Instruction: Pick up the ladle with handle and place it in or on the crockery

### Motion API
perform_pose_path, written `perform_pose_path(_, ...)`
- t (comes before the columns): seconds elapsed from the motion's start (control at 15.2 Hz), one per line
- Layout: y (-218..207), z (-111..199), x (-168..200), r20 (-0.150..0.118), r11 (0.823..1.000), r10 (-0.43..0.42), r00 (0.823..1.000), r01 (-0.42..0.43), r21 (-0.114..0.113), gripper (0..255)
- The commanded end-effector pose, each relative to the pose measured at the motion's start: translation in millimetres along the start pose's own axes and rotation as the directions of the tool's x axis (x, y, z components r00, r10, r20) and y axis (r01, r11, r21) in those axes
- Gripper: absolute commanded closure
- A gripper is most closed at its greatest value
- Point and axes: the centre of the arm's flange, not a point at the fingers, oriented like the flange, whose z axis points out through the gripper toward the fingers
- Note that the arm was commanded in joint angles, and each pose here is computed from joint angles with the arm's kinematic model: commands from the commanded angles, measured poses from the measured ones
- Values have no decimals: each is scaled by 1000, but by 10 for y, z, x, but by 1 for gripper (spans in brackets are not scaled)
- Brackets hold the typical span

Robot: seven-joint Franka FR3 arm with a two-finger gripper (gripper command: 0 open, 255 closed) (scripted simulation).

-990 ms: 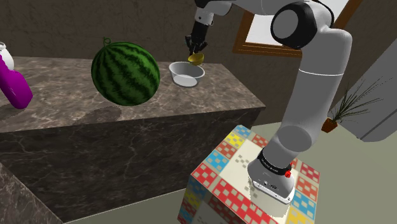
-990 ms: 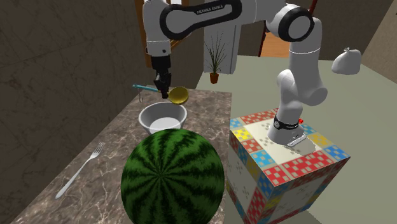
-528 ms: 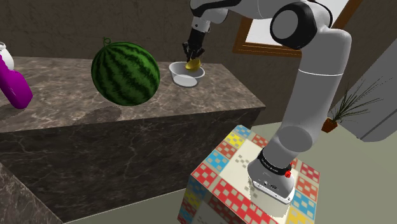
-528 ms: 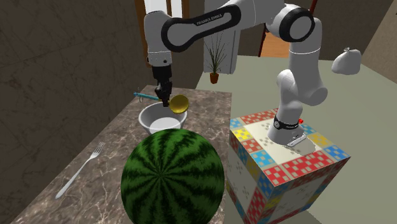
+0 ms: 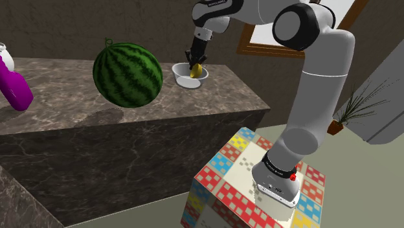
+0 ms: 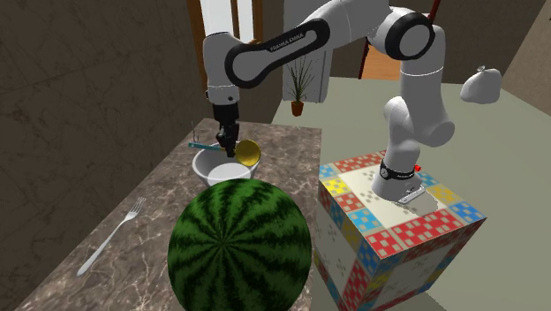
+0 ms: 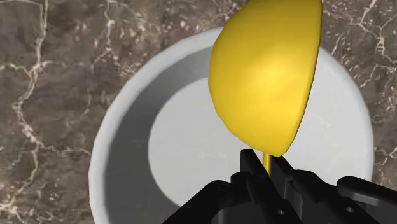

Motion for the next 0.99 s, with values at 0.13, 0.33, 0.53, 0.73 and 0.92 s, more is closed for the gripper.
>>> perform_pose_path(0.13, -11, 95, -11, 12, 1000, -2, 1000, 2, -3, 255)
perform_pose_path(0.33, -11, 95, -11, 12, 1000, -2, 1000, 2, -3, 255)
perform_pose_path(0.53, -14, 85, -14, 12, 1000, -2, 1000, 2, -3, 0)
perform_pose_path(0.73, -14, 90, -11, 12, 1000, -2, 1000, 2, -3, 0)
perform_pose_path(0.92, -12, -169, -8, 12, 1000, -2, 1000, 2, -3, 0)
